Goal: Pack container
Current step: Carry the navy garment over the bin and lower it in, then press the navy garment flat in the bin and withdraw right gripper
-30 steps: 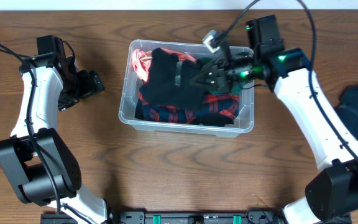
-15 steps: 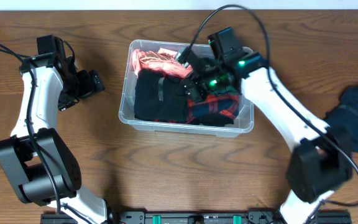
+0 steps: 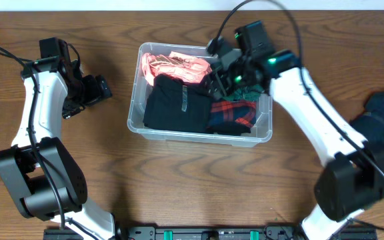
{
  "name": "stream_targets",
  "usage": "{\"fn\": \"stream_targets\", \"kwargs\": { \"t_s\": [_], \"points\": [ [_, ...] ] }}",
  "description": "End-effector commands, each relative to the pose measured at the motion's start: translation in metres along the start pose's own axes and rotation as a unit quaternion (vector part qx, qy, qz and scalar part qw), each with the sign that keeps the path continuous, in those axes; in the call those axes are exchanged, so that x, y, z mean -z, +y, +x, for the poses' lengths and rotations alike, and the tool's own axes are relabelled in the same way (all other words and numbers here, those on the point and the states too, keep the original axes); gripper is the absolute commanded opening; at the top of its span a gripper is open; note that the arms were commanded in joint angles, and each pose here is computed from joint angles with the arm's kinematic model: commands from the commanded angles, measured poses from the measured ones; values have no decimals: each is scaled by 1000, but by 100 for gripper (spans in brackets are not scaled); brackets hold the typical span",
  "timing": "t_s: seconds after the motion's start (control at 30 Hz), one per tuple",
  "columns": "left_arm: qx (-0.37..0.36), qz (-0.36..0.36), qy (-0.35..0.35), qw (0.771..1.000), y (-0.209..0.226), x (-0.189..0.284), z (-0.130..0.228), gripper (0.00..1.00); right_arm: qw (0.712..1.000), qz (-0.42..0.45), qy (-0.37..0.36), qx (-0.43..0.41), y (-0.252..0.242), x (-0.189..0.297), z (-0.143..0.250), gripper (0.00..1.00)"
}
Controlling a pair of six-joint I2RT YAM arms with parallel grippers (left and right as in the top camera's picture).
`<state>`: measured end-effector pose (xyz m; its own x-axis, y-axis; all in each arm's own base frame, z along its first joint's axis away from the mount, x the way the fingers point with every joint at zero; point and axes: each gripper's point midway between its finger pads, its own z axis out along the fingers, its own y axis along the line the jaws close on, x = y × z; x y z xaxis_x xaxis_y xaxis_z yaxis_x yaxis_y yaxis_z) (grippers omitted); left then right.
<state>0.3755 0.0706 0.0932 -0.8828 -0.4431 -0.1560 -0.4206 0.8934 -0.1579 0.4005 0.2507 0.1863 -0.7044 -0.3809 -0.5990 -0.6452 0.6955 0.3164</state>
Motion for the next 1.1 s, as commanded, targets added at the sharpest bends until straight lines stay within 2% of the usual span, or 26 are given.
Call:
{"fn": "stream_targets", "kwargs": {
  "t_s": [0.0,0.07,0.1,0.17,0.23,0.27,0.33,0.43,0.7,1.07],
  "points": [
    [0,-3,4,1000,3,-2,2,98,999,28,-40,20,6,30,-24,75],
    [0,-4,4,1000,3,-2,2,98,999,23,-27,18,10,25,-18,69],
    [0,-3,4,1000,3,-2,2,98,999,21,-18,16,12,23,-13,60],
    [0,-4,4,1000,3,-2,2,98,1000,16,2,11,17,19,-3,35],
    [0,-4,4,1000,3,-2,2,98,1000,8,25,10,26,13,8,15],
    [0,-3,4,1000,3,-2,2,98,999,4,38,12,33,9,14,9],
    [0,-3,4,1000,3,-2,2,98,998,10,57,17,41,2,23,4],
    [0,-4,4,1000,3,-2,2,98,997,25,72,32,51,-10,33,1],
    [0,-4,4,1000,3,-2,2,98,996,15,57,59,78,-60,42,3],
    [0,-4,4,1000,3,-2,2,98,995,-8,73,74,83,-142,63,1]
  ]
}}
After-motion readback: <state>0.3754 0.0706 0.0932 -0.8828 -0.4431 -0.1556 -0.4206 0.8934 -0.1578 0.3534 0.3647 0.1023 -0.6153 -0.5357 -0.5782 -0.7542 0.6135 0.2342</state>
